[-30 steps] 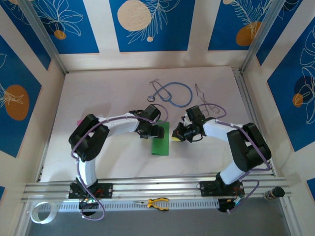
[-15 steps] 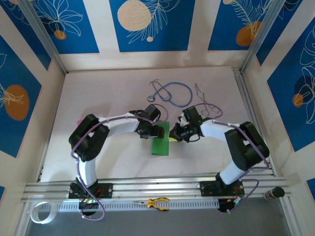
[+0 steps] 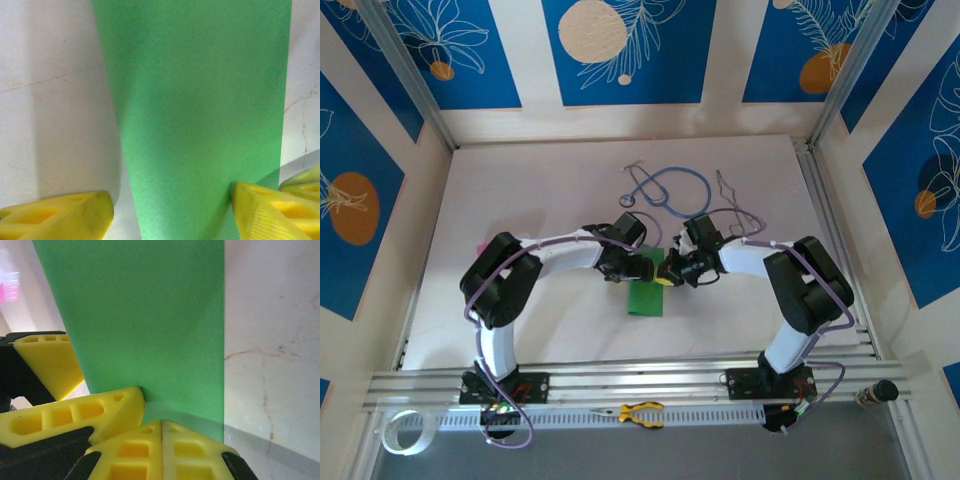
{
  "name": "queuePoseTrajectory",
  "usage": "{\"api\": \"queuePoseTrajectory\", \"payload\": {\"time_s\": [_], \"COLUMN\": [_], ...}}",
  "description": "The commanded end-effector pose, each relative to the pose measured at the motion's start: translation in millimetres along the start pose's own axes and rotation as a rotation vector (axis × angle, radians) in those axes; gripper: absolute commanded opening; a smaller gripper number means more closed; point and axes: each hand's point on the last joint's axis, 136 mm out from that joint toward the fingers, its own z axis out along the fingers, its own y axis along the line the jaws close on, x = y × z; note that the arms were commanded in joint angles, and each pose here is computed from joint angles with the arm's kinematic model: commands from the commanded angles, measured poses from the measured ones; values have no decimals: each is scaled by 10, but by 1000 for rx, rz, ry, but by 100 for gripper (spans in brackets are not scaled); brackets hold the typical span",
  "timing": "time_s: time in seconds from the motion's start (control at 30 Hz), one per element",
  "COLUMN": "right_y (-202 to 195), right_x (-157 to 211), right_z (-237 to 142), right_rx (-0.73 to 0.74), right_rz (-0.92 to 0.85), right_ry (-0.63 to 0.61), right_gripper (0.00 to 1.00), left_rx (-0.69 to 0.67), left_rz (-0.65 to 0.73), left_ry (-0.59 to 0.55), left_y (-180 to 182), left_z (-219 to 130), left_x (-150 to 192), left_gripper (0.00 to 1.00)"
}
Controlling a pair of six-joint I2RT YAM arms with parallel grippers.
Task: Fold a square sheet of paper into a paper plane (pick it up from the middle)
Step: Hold the square sheet of paper at the center of the table.
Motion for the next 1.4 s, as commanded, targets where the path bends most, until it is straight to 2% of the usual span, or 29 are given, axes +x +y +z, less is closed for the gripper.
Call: {"api": "queuePoseTrajectory", "payload": {"time_s": [0.0,0.27,0.47,0.8,1.0,1.17,1.37], "right_y": [46,-273,-617,-672,-711,-754,-768], "right_x": [18,84,151,-26,-37,-3,-15], "right_z": [50,193,202,65,106,138,120], "right_rx": [-18,56,191,244,331,358,354], "right_rz": [1,42,49,-23,-74,-83,-76], "right_ry": [28,52,51,52,76,86,80], "right_gripper": [3,3,2,2,0,0,0], "left_rx": [-107,-101,-82,34,140,278,437], "left_rz": [-4,-3,-15,-66,-119,-113,-74], "left_ry": [141,139,125,-85,-172,-210,-180], "left_y": [361,337,268,-34,-38,-182,-435], "left_z": [469,473,409,-317,-646,-793,-763], "left_x": [421,402,348,-86,-216,-279,-304], "left_gripper": [72,72,72,82,80,68,35]}}
